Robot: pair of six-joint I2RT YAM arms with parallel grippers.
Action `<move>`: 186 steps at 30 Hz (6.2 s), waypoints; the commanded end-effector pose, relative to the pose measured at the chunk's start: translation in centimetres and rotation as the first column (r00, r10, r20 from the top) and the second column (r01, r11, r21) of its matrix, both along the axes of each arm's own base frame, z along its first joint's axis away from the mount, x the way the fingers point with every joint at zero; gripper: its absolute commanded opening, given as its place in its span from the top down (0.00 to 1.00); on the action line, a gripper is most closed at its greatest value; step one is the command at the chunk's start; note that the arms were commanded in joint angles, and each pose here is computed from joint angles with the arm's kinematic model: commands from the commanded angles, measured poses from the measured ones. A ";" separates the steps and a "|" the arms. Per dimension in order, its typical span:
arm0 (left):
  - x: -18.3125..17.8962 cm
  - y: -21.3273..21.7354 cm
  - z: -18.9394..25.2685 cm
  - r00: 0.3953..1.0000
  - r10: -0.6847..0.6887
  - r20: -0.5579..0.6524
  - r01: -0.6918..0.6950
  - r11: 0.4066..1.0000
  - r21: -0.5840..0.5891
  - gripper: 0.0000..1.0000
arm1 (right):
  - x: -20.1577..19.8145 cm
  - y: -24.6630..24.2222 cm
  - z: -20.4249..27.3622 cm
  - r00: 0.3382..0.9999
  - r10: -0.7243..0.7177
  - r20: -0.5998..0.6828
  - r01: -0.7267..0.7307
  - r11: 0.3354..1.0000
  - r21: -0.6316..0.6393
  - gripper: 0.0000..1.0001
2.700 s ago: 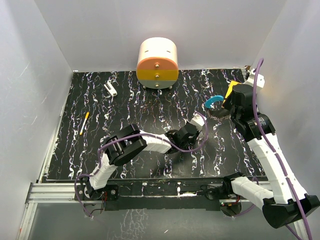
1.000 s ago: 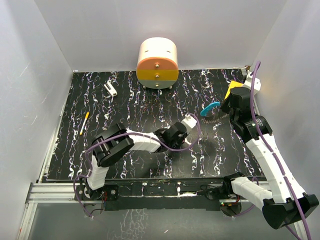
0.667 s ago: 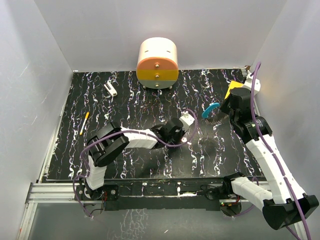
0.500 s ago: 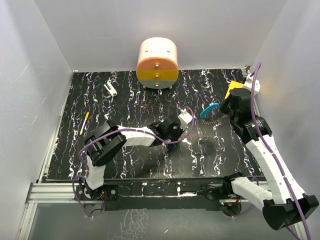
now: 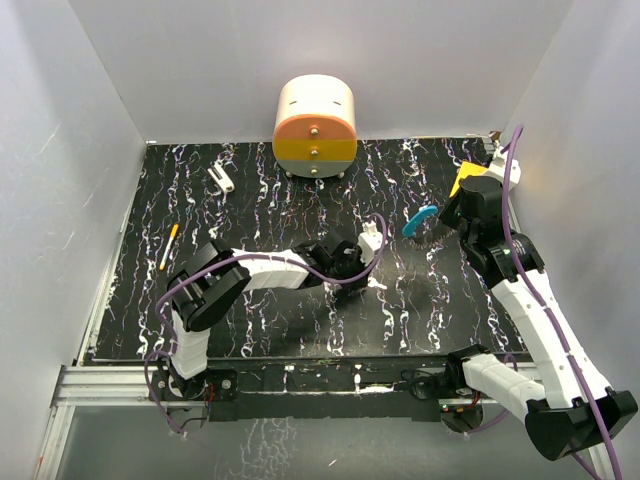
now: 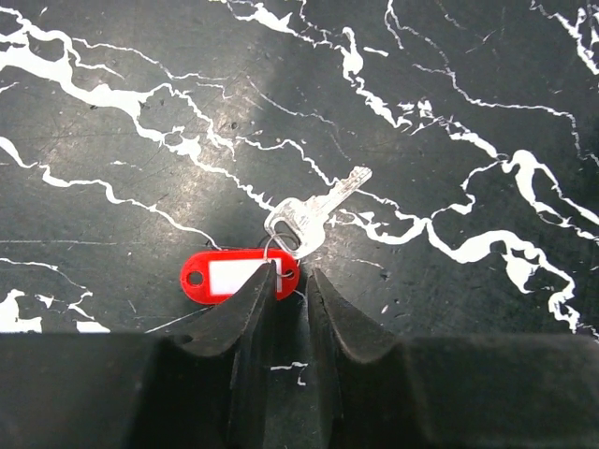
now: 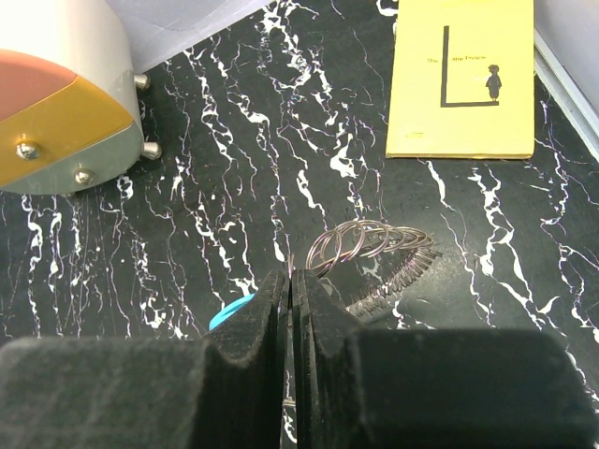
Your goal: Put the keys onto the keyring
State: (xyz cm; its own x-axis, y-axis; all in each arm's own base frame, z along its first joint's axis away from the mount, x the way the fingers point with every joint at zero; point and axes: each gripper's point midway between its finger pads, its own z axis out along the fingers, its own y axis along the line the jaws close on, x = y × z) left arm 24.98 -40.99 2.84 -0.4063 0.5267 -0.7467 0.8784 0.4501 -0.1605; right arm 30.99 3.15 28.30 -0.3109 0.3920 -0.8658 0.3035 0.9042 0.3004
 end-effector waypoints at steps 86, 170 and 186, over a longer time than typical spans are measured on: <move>4.9 14.8 19.3 1.000 -0.004 0.023 0.009 0.976 -0.217 1.00 | -11.0 19.9 -8.6 0.485 0.770 0.414 -0.785 0.175 0.594 0.92; -1.8 11.8 23.6 0.823 -0.413 0.390 0.484 0.870 -0.100 1.00 | -7.3 25.2 1.8 0.515 0.676 0.528 -0.739 0.037 0.673 0.92; -2.7 11.8 23.5 0.819 -0.429 0.381 0.499 0.860 -0.104 1.00 | -7.3 25.0 0.4 0.545 0.672 0.501 -0.713 0.057 0.699 0.92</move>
State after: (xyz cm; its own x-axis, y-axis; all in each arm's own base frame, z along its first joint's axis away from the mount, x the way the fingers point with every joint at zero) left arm 23.46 -29.36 24.98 0.1009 0.4556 -0.8844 0.9939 -0.0072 0.1097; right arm 23.72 28.30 24.66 -0.8723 0.4150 -0.2587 -0.2352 0.1078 0.9660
